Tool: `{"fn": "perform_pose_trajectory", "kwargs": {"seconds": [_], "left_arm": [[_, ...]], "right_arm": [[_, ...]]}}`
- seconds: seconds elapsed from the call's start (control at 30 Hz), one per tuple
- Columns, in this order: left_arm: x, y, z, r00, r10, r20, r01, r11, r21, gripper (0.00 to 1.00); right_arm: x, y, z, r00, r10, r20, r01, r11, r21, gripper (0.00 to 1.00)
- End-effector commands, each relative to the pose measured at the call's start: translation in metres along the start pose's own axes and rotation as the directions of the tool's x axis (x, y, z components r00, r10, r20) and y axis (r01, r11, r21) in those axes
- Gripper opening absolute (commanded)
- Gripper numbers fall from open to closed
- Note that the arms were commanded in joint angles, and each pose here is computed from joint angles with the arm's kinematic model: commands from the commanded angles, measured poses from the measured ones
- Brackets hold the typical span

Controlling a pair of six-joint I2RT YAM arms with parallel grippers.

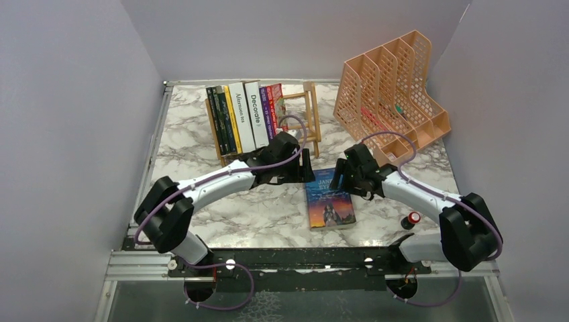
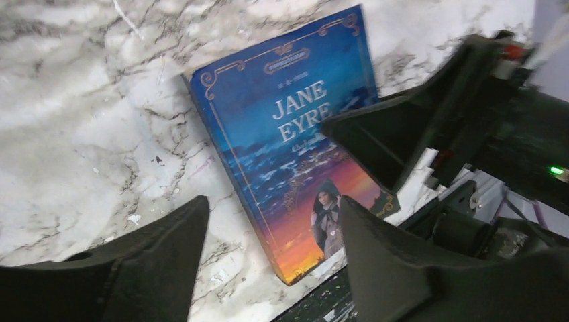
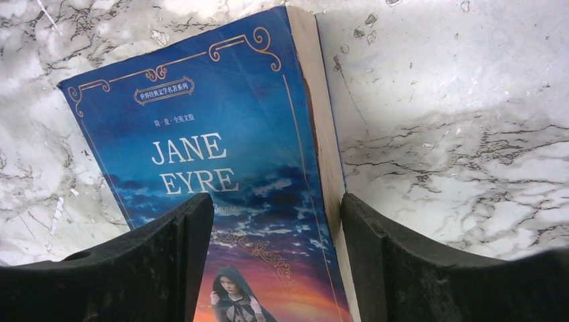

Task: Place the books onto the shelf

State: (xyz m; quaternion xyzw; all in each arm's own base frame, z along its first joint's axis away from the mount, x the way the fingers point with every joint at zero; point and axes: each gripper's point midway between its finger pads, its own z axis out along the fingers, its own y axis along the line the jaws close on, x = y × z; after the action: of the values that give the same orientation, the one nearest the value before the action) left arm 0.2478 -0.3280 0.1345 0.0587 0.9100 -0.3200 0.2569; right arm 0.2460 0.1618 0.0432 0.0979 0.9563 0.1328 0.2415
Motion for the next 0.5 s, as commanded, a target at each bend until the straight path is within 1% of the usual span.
{"fn": "perform_pose_trajectory", "kwargs": {"seconds": [0.0,0.07,0.23,0.37,0.47], "left_arm": [[0.019,0.009,0.024,0.999,-0.009,-0.036,0.008,1.0,-0.024,0.63],[0.029,0.014,0.034,0.998,-0.002,-0.067,0.0,0.999,-0.037,0.57],[0.048,0.021,0.053,0.992,0.019,-0.125,-0.025,0.999,-0.045,0.53],[0.056,0.037,0.063,0.988,0.053,-0.144,-0.068,0.992,-0.103,0.45],[0.058,0.047,0.065,0.987,0.067,-0.149,-0.087,0.987,-0.135,0.42]], "right_arm": [[-0.001,0.01,0.002,1.0,0.008,-0.001,-0.008,0.999,-0.051,0.72],[-0.006,0.017,-0.002,1.0,0.008,0.024,-0.006,0.996,-0.089,0.68],[-0.02,0.03,-0.016,0.995,0.008,0.103,0.01,0.985,-0.17,0.58],[-0.016,0.042,-0.023,0.998,-0.004,0.069,0.019,0.973,-0.229,0.55],[-0.015,0.052,-0.025,0.999,0.0,0.052,0.014,0.96,-0.279,0.54]]}}
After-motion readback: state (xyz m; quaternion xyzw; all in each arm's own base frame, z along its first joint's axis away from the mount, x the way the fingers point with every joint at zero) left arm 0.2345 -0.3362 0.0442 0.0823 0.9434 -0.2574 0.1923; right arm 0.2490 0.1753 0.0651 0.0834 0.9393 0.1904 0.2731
